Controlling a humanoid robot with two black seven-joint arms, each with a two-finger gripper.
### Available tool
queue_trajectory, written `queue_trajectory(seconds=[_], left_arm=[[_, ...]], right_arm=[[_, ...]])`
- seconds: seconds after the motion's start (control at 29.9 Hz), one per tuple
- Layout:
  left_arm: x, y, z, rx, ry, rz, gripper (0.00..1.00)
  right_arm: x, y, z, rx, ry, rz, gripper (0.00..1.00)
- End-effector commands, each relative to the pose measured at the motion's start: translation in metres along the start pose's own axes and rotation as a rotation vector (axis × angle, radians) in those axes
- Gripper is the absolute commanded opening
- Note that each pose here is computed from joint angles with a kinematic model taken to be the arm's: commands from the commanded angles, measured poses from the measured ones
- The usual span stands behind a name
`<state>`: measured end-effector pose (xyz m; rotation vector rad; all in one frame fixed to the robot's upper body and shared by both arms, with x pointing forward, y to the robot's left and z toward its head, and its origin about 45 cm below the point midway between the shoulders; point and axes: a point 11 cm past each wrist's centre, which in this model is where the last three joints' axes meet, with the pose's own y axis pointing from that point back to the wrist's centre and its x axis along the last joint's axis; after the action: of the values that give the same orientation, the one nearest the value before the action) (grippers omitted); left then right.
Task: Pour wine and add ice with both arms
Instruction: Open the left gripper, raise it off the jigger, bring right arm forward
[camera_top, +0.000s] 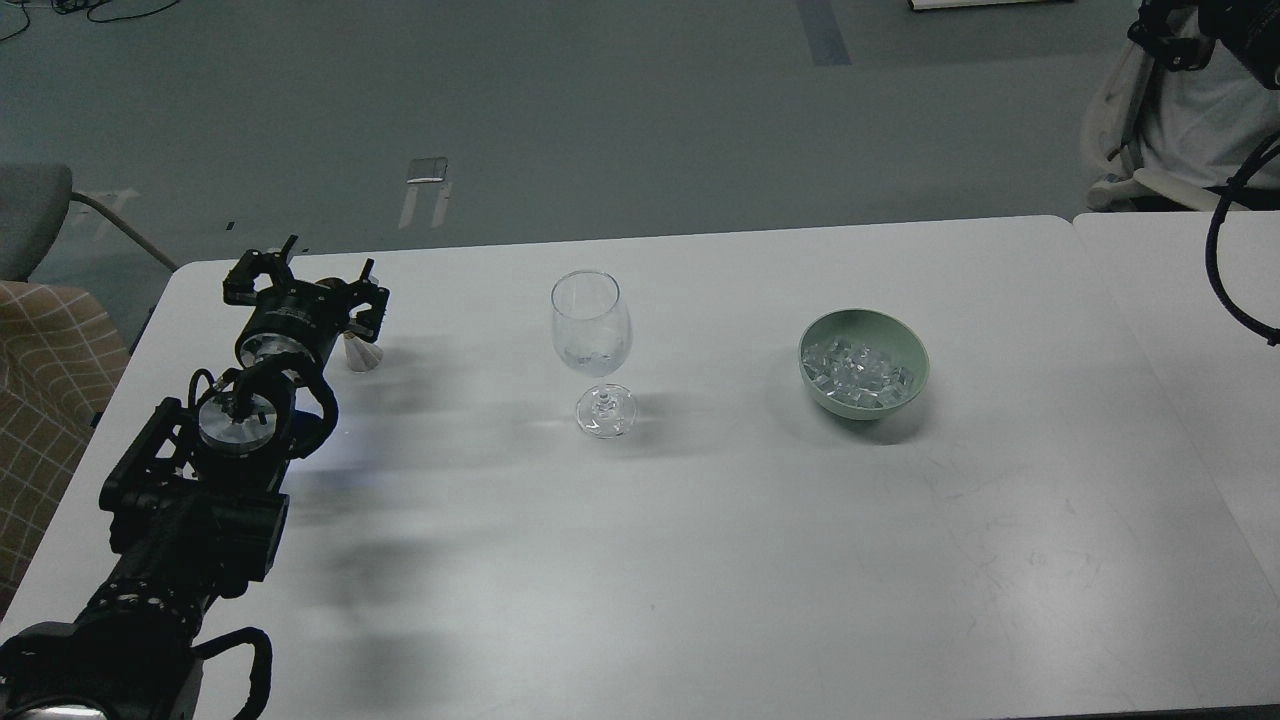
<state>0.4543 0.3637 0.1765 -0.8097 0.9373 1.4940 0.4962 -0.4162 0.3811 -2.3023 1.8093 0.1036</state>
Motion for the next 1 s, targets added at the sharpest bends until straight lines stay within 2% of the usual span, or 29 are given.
queue_trajectory(seconds=[0.0,0.27,0.54,0.64,0.8,0.97], left_arm=[[-0.022,-0.004,0.011,-0.012,-0.021,-0.06,0.97],[-0.067,-0.004,0.024,-0.02,-0.065,-0.192,0.98],[-0.119,-0.019,0.048,-0.058,-0.172,-0.254,0.98],[-0.127,-0.018,0.072,-0.079,-0.216,-0.267,0.98],[-0.13,-0.017,0.079,-0.055,-0.325,-0.278,0.97],[-0.143,-0.022,0.07,-0.017,-0.399,-0.298,0.94]], right_arm=[[0.0,0.0,-0.002,0.008,0.0,0.0,1.0],[-0.009,-0.004,-0.019,0.084,-0.044,-0.027,1.0],[-0.003,-0.001,-0.017,0.082,-0.05,-0.004,1.0],[0.0,0.001,-0.013,0.074,-0.048,0.003,1.0],[0.004,0.007,-0.005,0.065,-0.021,0.002,1.0],[-0.002,0.003,-0.002,0.019,0.075,-0.015,1.0]])
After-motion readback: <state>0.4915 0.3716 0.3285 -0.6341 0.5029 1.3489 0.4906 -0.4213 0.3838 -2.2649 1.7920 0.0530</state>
